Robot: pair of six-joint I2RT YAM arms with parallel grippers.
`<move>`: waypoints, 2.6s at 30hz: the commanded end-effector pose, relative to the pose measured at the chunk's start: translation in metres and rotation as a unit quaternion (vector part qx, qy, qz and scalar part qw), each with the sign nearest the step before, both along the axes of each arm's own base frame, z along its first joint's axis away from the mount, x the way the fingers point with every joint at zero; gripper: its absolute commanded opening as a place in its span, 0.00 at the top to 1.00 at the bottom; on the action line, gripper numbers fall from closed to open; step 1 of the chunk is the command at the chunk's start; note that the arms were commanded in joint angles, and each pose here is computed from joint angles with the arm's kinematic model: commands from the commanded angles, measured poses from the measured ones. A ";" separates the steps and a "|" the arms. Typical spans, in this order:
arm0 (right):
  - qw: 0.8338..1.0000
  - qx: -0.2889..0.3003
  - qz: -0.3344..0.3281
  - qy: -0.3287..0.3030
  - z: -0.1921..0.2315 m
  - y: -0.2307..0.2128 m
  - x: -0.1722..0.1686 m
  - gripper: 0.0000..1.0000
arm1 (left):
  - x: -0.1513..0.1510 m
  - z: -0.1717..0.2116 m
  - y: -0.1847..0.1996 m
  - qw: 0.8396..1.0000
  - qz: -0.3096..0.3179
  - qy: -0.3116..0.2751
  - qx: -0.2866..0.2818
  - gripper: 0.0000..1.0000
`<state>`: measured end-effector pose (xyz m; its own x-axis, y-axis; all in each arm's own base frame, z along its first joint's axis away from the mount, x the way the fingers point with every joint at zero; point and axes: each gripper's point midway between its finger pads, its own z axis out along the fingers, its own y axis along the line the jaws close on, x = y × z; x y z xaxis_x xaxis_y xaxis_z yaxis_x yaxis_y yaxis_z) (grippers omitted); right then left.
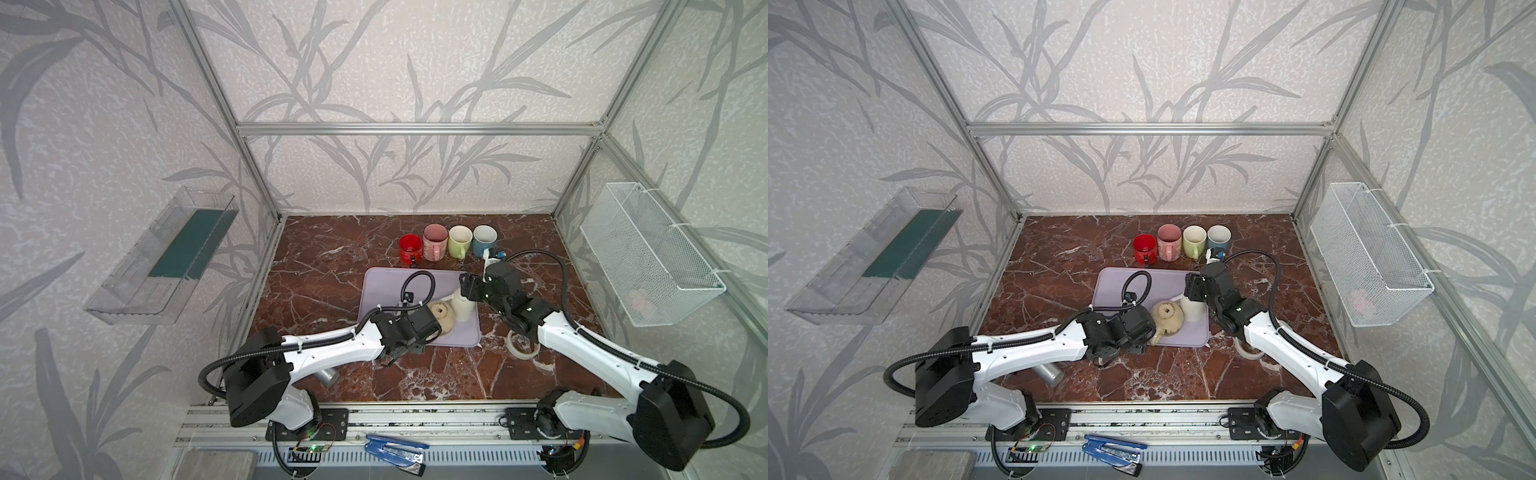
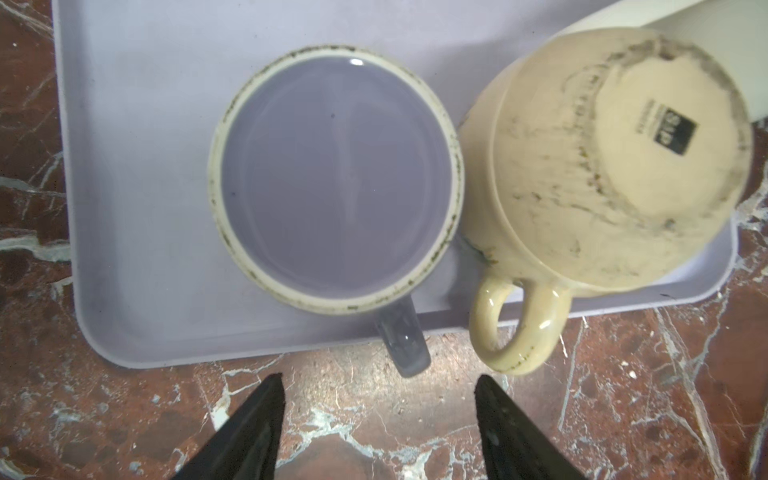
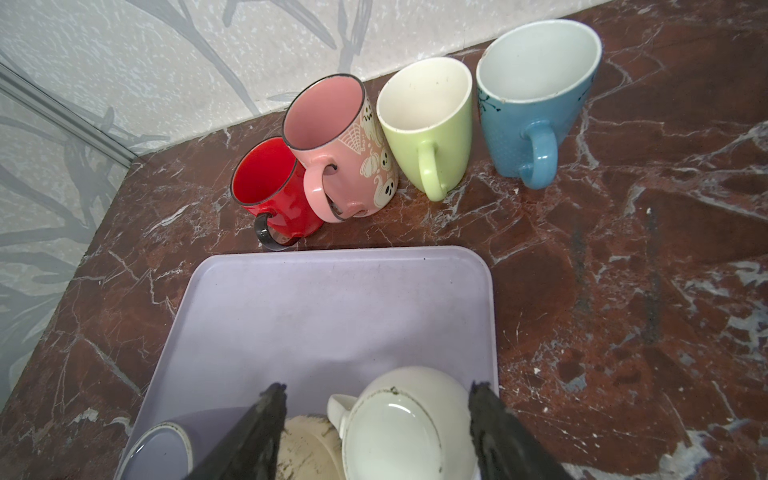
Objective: Turn the mug right side up
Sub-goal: 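Move both grippers over the upside-down lavender mug on the tray, then lower the right gripper onto the lavender mug's base and close it while the left withdraws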
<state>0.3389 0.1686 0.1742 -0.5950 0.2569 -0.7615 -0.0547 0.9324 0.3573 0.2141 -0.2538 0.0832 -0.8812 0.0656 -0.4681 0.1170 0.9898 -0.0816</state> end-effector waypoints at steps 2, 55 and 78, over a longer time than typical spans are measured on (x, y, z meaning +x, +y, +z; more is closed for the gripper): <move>1.000 0.002 -0.005 0.000 -0.003 -0.003 0.001 0.30 | 0.013 0.004 -0.004 1.000 0.014 -0.005 -0.008 0.31; 0.945 -0.176 0.226 0.157 -0.067 0.194 -0.105 0.45 | 0.016 0.144 0.161 0.971 0.075 -0.203 -0.102 0.10; 0.927 -0.245 0.173 0.224 -0.117 0.194 -0.084 0.69 | 0.007 0.148 0.153 0.965 0.055 -0.203 -0.157 0.10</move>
